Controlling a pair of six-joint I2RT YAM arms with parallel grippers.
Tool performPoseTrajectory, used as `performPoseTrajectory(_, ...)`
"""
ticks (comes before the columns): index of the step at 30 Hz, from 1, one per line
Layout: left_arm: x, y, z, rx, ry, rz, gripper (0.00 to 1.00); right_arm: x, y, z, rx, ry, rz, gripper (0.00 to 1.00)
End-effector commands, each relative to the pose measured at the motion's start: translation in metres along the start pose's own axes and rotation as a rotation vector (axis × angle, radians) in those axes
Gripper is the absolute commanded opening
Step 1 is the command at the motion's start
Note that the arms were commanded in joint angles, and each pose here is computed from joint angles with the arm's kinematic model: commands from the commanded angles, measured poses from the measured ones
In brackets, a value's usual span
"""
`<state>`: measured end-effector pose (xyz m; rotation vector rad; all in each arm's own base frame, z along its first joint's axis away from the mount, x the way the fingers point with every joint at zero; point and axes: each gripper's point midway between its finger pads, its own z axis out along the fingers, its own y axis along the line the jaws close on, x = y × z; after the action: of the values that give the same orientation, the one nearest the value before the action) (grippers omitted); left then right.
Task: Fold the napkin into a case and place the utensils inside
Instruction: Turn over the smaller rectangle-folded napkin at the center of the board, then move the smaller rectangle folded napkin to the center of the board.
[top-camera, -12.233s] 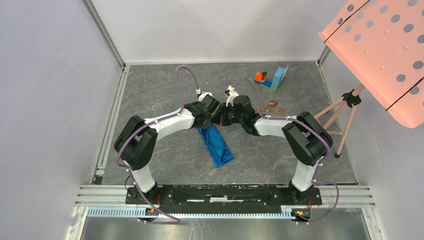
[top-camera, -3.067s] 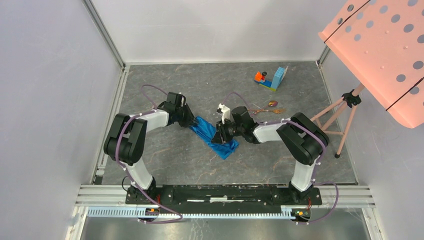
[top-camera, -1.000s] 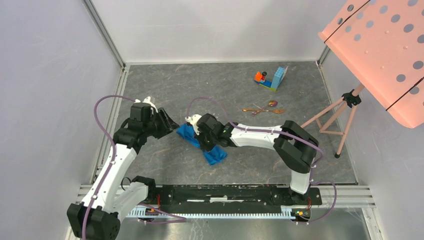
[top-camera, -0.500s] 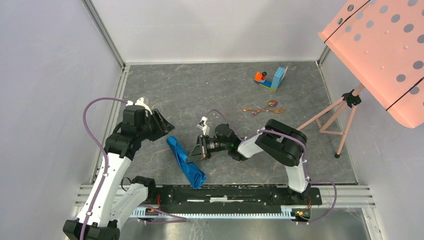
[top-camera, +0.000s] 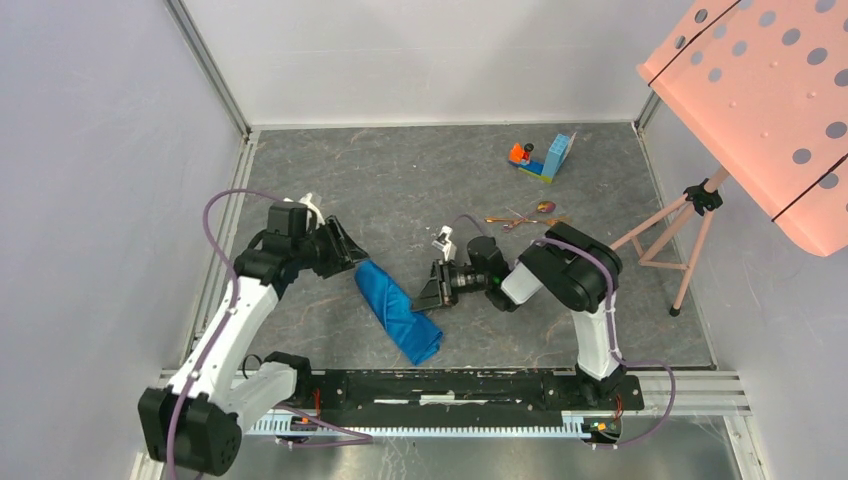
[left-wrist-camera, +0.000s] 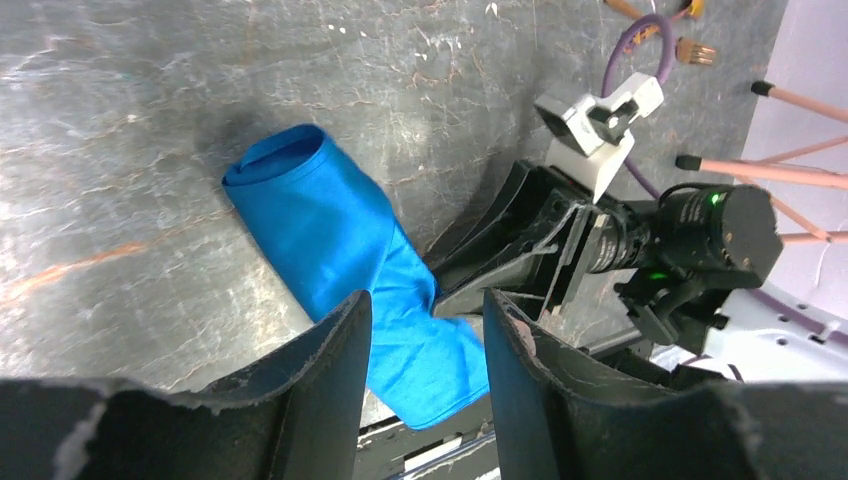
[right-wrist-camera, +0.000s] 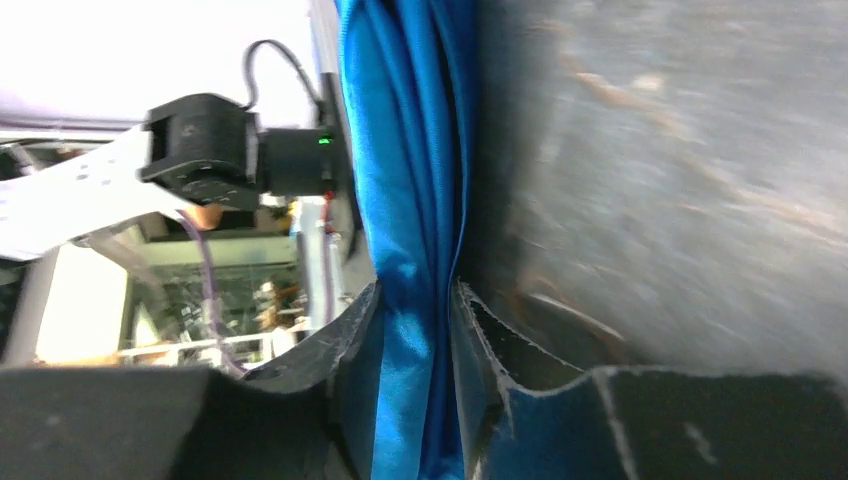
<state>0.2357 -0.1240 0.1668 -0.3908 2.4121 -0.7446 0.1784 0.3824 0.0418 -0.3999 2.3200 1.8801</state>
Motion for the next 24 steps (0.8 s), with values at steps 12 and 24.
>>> performPoseTrajectory(12,0.003,-0.032,0.096,0.183,0.141,-0.055,0.49,-0.015,0.016,-0.064,0.497,0.072,-0.613,0.56)
performPoseTrajectory(24,0.022,0.059,0.163,-0.169,0.213,0.002,0.45,0.057,-0.006,-0.037,0.484,0.225,-0.64,0.43)
